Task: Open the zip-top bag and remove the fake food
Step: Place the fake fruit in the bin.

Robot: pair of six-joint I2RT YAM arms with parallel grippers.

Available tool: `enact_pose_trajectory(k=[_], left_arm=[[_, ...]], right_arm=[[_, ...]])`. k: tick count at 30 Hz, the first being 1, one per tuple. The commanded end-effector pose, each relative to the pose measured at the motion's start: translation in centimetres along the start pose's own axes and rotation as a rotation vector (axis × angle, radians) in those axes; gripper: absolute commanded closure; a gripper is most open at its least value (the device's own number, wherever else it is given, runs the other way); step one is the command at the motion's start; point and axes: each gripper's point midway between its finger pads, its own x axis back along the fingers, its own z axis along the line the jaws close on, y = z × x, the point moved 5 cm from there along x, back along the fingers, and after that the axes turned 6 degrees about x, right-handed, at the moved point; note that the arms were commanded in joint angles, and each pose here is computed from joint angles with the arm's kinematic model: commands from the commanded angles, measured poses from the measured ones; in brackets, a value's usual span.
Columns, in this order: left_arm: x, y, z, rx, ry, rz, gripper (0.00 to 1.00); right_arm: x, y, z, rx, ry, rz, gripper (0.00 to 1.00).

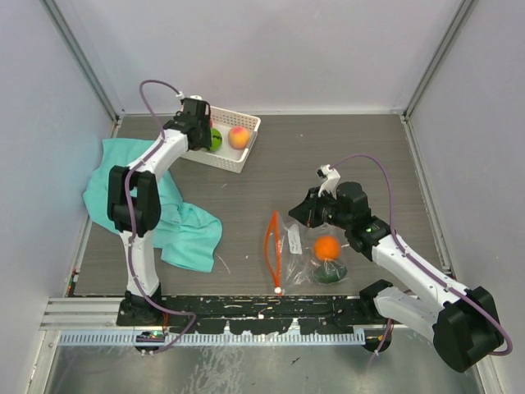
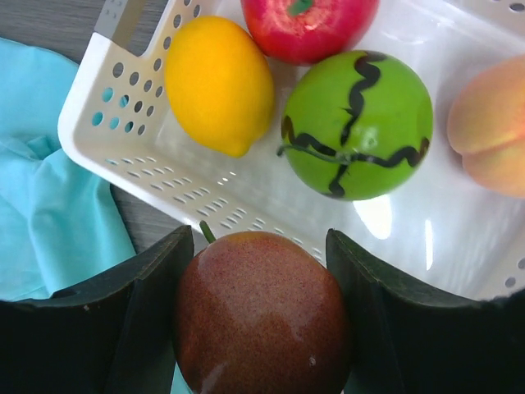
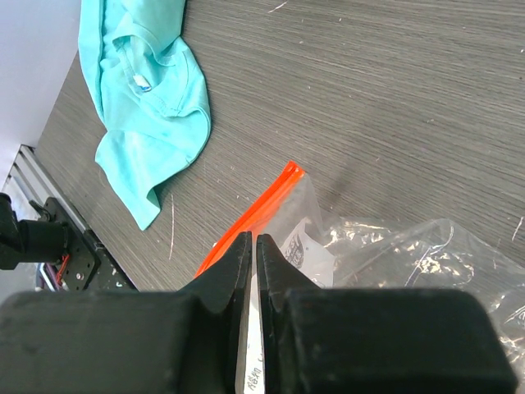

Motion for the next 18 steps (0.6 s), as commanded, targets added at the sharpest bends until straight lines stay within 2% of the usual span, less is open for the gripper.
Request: enact_pose_trajectory(k=[1,5,12,18], left_arm=[[-0.5,2.5,0.2,0.154,-0.084,-0.013,0.62],[-1.6,3.0,0.8,0.227,-0.140,0.016,0.59],[-3.4,4.1,1.1,0.393,-0.283,0.097,0.41],[-4.5,4.7,0.9,0.519,-0.379,0.149,0.37]], right_arm=[[-0.1,1.4,0.4,0.038,0.028,-0.062,0.87],[-0.2,1.2,0.3,0.037,0.027,-0.053,0.87],[-0.3,1.1,0.3,0.038,0.031,-0.050,0.87],[-0.3,1.1,0.3,0.039,0.030,-0.047,0.86]])
